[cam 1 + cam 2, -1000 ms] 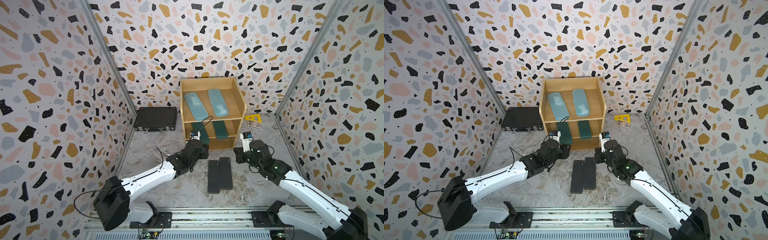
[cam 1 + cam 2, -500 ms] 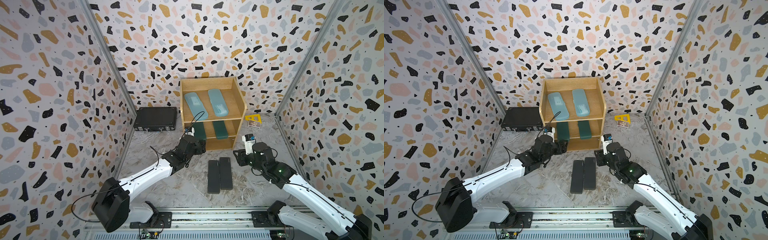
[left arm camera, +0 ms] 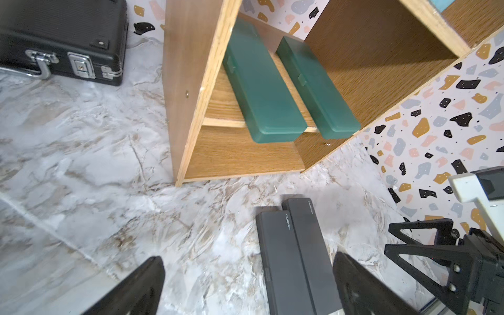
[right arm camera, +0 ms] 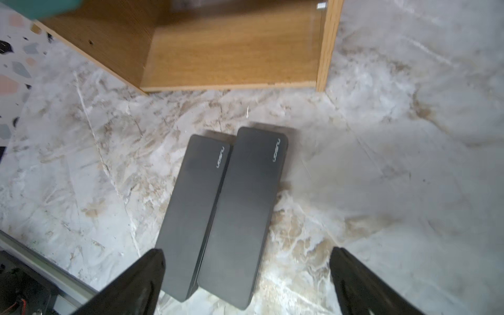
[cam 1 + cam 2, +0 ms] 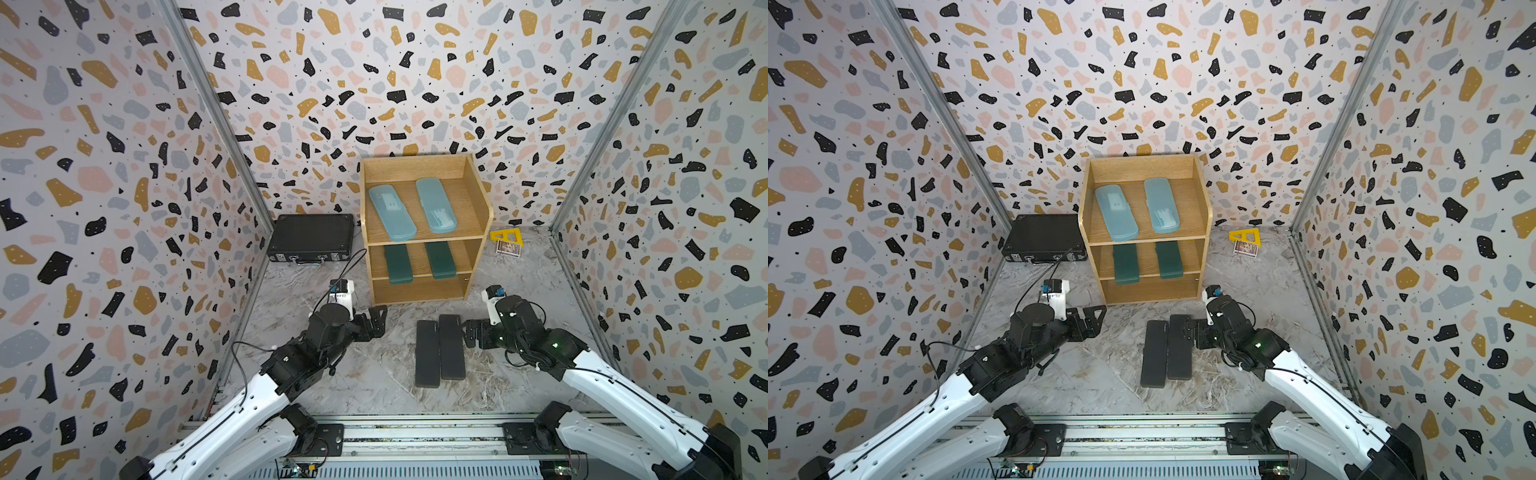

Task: Place the pencil cases on the shelf according to color
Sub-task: Adjust the pencil case on the shelf, then pick up the pencil case from the center of the board.

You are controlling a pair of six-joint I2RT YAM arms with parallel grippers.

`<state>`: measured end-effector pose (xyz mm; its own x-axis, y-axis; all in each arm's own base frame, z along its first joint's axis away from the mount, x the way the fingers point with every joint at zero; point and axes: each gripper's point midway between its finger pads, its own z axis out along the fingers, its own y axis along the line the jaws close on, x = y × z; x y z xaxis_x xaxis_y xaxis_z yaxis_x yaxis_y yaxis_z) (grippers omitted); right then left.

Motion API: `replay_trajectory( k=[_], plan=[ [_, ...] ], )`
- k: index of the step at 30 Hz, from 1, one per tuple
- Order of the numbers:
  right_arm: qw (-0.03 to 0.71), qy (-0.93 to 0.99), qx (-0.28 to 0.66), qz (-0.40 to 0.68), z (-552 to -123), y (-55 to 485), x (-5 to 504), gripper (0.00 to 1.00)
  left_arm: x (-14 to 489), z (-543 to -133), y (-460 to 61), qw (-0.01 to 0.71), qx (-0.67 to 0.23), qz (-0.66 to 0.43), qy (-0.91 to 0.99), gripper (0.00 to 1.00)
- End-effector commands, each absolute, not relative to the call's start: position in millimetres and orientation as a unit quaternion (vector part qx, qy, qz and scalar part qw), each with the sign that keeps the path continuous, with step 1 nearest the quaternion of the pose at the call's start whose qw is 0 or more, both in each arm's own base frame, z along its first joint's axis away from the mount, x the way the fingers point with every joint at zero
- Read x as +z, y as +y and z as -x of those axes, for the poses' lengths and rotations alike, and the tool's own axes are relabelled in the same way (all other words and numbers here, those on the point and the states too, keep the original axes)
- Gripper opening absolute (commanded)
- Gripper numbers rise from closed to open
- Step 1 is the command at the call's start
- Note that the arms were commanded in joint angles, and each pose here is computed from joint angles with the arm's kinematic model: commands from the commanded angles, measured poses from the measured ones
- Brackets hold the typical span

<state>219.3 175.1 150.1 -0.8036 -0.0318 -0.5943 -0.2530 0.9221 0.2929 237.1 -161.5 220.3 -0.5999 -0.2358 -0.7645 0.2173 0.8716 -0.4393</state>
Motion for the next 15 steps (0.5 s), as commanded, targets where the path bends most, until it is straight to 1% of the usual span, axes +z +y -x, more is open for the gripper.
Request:
replay_trajectory(
  k=[1,9,15],
  plan=[
    [0.266,0.956,0.121,0.035,-206.8,157.5,125.0,1.00,191.9,-225.5,-153.7,0.412,-0.232,0.007,0.881,0.99],
    [0.209,0.974,0.087,0.022,-193.3,170.6,83.7,1.00,152.8,-217.3,-150.9,0.372,-0.229,0.030,0.899,1.00],
    [0.208,0.976,0.063,0.027,-186.3,180.8,63.9,1.00,141.1,-214.6,-143.5,0.370,-0.219,0.044,0.902,1.00]
  ],
)
